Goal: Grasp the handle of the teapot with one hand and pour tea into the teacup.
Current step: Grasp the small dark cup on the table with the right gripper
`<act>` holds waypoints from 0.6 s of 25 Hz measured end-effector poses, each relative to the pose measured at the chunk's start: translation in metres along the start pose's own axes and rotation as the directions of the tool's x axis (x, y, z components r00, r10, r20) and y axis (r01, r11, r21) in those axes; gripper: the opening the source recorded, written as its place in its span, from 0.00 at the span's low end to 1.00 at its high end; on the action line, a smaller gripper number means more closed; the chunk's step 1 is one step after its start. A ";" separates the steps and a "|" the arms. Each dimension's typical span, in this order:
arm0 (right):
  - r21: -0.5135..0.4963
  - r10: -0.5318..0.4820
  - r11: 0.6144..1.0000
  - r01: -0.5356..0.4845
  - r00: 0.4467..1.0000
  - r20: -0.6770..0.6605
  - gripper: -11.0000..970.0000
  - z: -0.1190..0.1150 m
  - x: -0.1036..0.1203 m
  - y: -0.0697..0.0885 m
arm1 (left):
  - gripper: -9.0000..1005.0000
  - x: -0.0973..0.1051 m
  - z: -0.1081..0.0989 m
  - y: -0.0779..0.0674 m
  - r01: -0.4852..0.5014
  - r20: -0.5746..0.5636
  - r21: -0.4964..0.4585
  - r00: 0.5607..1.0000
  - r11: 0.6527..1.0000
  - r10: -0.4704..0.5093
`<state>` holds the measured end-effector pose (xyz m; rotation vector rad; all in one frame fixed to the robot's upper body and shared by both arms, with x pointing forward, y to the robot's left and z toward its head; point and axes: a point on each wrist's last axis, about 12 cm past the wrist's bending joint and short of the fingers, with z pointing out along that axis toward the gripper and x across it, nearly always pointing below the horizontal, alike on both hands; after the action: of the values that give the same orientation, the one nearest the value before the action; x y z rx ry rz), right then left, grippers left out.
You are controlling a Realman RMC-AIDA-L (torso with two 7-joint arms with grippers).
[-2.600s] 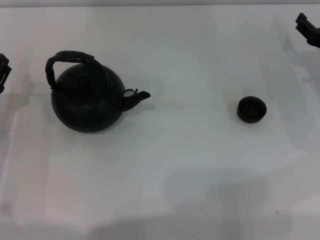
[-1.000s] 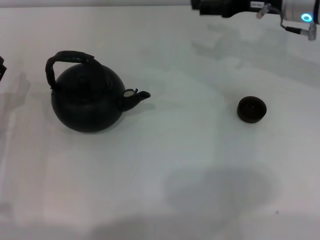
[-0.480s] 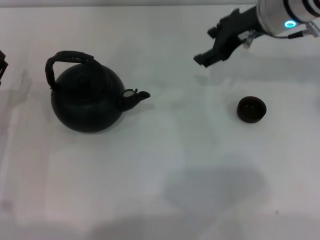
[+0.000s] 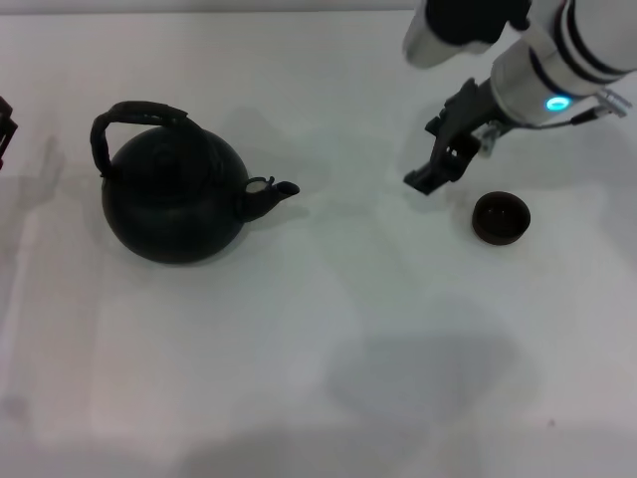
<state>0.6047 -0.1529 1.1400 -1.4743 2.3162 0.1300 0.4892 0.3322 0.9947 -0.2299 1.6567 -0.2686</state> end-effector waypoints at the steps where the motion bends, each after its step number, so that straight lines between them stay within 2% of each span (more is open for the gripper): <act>1: 0.013 -0.021 1.000 0.021 0.999 -0.031 0.79 0.003 -0.001 0.005 | 0.81 0.000 0.000 0.000 0.000 0.000 0.000 1.000 1.000 0.000; 15: 0.035 -0.010 0.999 0.015 0.990 -0.142 0.79 0.008 0.007 0.010 | 0.81 -0.002 0.003 0.001 -0.011 0.002 0.000 1.000 1.000 0.011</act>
<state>0.5959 -0.1519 1.1286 -1.5246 2.4065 -0.0207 0.4919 0.3336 0.9962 -0.2202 1.6559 -0.2602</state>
